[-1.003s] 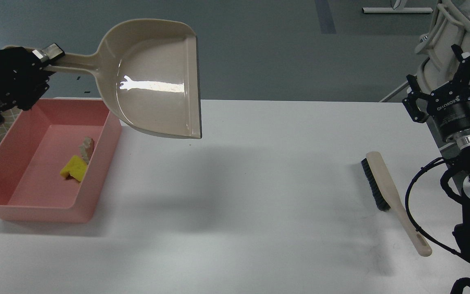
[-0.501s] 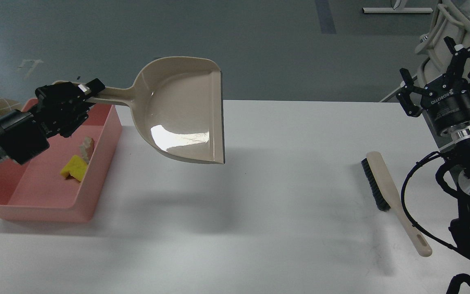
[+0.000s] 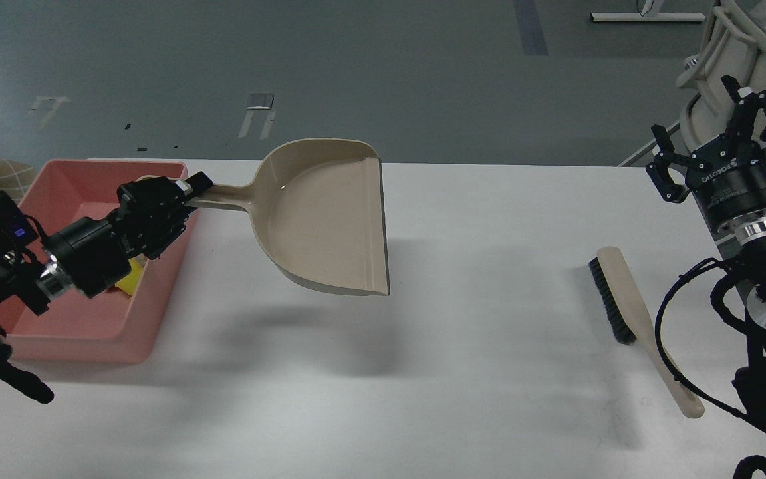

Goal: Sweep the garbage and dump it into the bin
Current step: 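Lower the beige dustpan onto the table beside the bin with the left gripper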

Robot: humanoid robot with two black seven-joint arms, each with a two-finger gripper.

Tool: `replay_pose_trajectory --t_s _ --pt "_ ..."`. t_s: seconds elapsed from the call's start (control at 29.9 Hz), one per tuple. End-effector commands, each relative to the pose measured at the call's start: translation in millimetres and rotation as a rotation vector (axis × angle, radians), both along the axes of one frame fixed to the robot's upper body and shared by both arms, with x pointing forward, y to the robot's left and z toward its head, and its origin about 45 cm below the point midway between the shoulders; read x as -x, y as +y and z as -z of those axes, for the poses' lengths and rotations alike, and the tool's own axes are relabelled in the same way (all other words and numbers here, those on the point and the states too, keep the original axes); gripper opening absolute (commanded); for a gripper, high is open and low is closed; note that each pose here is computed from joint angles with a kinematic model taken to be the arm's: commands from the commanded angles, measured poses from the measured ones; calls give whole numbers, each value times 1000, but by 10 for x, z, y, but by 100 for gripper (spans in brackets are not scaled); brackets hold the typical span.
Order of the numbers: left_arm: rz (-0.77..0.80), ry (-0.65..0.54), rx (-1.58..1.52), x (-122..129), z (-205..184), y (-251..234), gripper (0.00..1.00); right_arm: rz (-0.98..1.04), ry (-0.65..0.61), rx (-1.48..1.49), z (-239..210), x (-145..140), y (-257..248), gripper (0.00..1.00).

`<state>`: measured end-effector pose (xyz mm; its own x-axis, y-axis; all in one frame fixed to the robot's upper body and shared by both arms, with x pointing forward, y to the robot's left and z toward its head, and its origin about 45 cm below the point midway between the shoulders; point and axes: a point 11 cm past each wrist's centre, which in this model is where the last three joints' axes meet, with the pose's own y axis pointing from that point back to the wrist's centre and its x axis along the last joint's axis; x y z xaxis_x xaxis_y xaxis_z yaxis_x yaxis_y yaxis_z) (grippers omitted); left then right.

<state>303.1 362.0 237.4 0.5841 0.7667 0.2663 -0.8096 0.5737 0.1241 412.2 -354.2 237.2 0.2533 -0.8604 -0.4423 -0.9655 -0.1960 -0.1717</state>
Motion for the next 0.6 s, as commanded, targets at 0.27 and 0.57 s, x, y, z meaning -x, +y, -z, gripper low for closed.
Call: replay_pose_trajectory --t_s 0.27,0.57 --pt "68 58 10 -146 412 -503 3 7 11 -3 55 38 -24 100" --pt "68 88 2 -186 662 -645 3 7 11 -4 59 41 -18 100"
